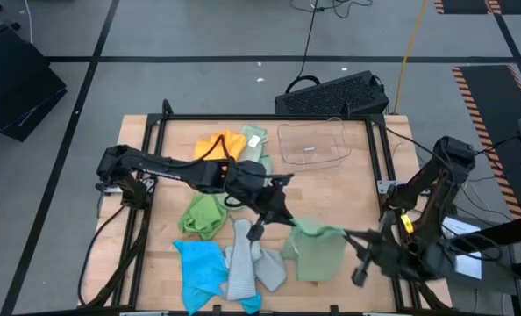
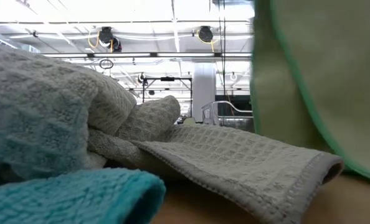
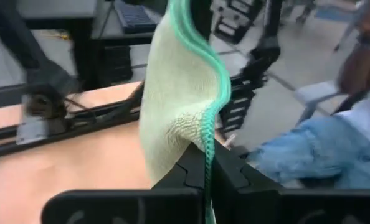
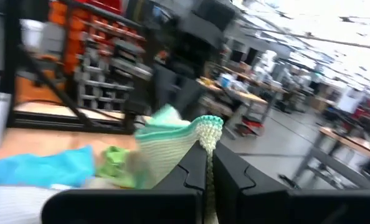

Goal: Fold microfiber towels
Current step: Fold the bottom light green microfiber towel

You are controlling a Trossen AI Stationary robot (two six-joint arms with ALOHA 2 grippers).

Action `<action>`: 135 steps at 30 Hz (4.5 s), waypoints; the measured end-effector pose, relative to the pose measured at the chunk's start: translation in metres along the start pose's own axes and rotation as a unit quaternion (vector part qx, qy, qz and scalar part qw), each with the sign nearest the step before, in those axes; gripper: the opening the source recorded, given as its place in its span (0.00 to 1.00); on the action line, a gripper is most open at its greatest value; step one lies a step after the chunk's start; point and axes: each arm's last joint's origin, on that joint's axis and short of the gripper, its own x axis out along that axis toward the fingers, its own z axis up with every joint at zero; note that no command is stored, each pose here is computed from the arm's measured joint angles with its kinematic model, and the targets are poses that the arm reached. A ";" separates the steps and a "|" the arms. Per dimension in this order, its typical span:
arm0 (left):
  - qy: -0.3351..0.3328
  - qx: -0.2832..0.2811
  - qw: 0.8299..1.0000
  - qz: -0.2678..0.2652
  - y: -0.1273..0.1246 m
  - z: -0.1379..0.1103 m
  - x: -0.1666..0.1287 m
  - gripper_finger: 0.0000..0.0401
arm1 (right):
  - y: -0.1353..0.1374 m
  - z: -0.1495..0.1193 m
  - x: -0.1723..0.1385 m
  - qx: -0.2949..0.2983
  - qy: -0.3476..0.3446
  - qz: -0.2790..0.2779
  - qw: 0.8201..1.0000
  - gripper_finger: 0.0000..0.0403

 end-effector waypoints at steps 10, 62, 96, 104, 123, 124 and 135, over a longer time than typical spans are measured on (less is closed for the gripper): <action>0.063 0.000 0.980 0.190 0.073 -0.022 -0.018 0.02 | -0.060 -0.077 0.039 0.027 0.020 -0.081 0.996 0.01; 0.138 0.027 0.968 0.209 0.087 -0.064 0.021 0.02 | -0.087 -0.213 0.056 0.144 0.072 0.006 0.987 0.01; 0.218 -0.039 0.939 0.265 0.040 -0.063 0.008 0.44 | -0.104 -0.219 0.078 0.116 0.093 -0.078 0.986 0.01; 0.257 -0.038 0.941 0.219 0.012 -0.116 0.061 0.27 | -0.106 -0.220 0.081 0.120 0.097 -0.079 0.985 0.01; 0.280 -0.182 0.921 0.201 0.017 -0.188 0.115 0.03 | -0.107 -0.221 0.081 0.093 0.101 -0.079 0.987 0.01; 0.286 -0.188 0.917 0.203 0.016 -0.193 0.116 0.04 | -0.107 -0.221 0.081 0.091 0.101 -0.079 0.988 0.01; 0.212 -0.255 0.929 0.167 0.007 -0.198 0.139 0.02 | -0.107 -0.220 0.081 0.073 0.100 -0.078 0.989 0.01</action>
